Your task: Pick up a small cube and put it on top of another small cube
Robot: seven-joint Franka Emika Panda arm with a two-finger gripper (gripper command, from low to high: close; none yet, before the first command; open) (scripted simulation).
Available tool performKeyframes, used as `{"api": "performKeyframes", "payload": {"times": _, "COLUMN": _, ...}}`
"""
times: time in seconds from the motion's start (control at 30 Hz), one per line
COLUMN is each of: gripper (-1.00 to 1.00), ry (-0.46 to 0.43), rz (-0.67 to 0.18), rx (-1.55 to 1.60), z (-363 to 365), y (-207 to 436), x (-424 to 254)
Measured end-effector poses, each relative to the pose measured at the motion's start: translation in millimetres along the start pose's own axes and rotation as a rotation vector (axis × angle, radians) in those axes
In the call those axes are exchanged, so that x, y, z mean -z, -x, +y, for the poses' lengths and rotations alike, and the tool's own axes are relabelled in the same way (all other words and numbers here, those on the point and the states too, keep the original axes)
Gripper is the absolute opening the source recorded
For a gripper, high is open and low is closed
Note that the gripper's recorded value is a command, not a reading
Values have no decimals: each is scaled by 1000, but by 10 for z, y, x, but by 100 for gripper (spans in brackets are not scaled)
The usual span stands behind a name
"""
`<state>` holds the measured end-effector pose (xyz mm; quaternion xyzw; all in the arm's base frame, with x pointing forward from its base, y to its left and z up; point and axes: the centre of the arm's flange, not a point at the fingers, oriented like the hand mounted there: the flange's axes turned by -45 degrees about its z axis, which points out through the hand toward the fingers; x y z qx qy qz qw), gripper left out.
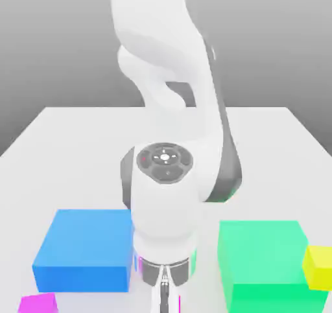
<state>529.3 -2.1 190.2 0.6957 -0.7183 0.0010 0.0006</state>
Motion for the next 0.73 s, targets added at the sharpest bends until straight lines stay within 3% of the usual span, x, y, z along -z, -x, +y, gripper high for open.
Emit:
{"api": "performKeyframes", "payload": {"times": 0.4, "gripper": -100, "ry": 1, "rz": 3, "rx": -501, "z": 1245, "y": -321, "x": 496}}
{"api": "performKeyframes", "payload": {"times": 0.6, "gripper": -100, "ry": -1, "rz": -2, "rx": -543, "z": 1343, "y": -335, "x": -13}}
{"api": "performKeyframes", "payload": {"times": 0.63, "gripper": 100, "ry": -1, "rz": -3, "rx": -542, "z": 1350, "y": -332, "x": -96}}
{"api": "performKeyframes", "payload": {"times": 0.73, "gripper": 100, "ry": -1, "rz": -3, "rx": -542, "z": 1350, "y": -332, "x": -96}}
